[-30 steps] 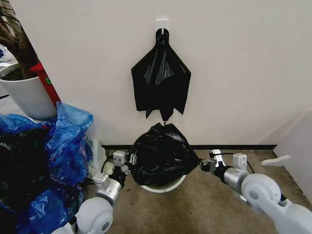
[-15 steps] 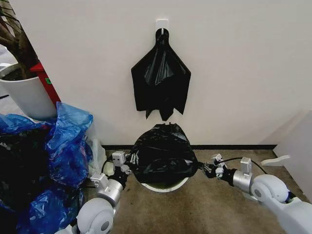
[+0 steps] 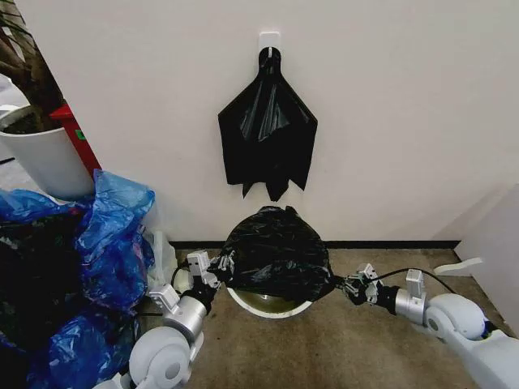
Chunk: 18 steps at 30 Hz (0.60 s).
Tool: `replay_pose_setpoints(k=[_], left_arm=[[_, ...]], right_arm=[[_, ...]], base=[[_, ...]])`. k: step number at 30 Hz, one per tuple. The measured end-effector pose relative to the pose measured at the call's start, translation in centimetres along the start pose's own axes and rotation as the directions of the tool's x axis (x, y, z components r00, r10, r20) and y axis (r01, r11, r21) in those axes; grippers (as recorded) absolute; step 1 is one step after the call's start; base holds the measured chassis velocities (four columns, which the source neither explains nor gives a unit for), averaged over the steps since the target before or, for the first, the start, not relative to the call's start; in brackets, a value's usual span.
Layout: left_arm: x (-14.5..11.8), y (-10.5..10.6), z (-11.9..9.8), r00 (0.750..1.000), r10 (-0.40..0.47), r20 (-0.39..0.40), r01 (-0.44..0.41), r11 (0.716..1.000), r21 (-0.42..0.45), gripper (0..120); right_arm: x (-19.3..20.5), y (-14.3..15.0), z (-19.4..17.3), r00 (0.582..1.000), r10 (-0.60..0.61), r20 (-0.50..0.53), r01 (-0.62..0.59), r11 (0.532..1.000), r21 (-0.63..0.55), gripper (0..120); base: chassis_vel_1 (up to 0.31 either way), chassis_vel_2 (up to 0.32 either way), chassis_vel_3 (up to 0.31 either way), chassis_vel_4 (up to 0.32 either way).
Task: Place the garbage bag over the trash bin.
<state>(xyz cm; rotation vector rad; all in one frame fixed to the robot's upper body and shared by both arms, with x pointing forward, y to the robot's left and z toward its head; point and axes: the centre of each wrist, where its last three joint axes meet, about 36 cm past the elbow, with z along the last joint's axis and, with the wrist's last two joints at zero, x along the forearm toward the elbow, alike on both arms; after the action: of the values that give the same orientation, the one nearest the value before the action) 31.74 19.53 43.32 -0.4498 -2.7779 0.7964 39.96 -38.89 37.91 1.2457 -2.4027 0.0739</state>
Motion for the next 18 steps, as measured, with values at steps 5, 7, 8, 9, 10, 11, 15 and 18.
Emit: replay_pose_setpoints(k=[5,7,8,9,10,11,15,18], left_arm=[[-0.1,-0.2,-0.1,1.000,-0.007,-0.002,0.007,1.000,0.018,4],[-0.2,-0.2,-0.1,1.000,-0.013,-0.001,0.013,1.000,0.010,4],[-0.2,-0.2,-0.1,1.000,-0.023,-0.001,0.023,1.000,0.005,4],[-0.3,-0.1,0.0,0.999,-0.034,-0.003,0.034,0.999,0.002,4],[-0.4,0.0,0.1,0.999,-0.042,-0.005,0.042,0.999,0.001,4],[-0.4,0.0,0.1,0.999,-0.042,-0.005,0.042,0.999,0.001,4],[-0.9,0.4,0.1,0.997,-0.079,-0.009,0.079,0.997,-0.001,4],[-1.2,0.6,-0.1,0.995,-0.095,-0.012,0.095,0.995,0.009,4]], right_arm=[[-0.2,0.6,-0.2,1.000,0.021,0.017,-0.021,0.999,0.027,0],[-0.3,1.4,-0.4,0.997,0.066,0.030,-0.067,0.997,0.037,4],[-0.3,2.1,-0.8,0.994,0.102,0.044,-0.104,0.994,0.039,8],[-0.3,2.7,-1.2,0.990,0.133,0.055,-0.135,0.990,0.040,13],[-0.2,3.1,-1.4,0.987,0.150,0.065,-0.153,0.987,0.040,18],[-0.2,3.1,-1.4,0.987,0.150,0.065,-0.153,0.987,0.040,18],[0.4,4.5,-2.0,0.975,0.204,0.085,-0.207,0.978,0.037,34],[1.3,4.9,-2.4,0.970,0.223,0.100,-0.228,0.973,0.042,46]], base=[[0.000,0.000,0.000,0.000],[0.000,0.000,0.000,0.000],[0.000,0.000,0.000,0.000],[0.000,0.000,0.000,0.000],[0.000,0.000,0.000,0.000],[0.000,0.000,0.000,0.000],[0.000,0.000,0.000,0.000],[0.000,0.000,0.000,0.000]])
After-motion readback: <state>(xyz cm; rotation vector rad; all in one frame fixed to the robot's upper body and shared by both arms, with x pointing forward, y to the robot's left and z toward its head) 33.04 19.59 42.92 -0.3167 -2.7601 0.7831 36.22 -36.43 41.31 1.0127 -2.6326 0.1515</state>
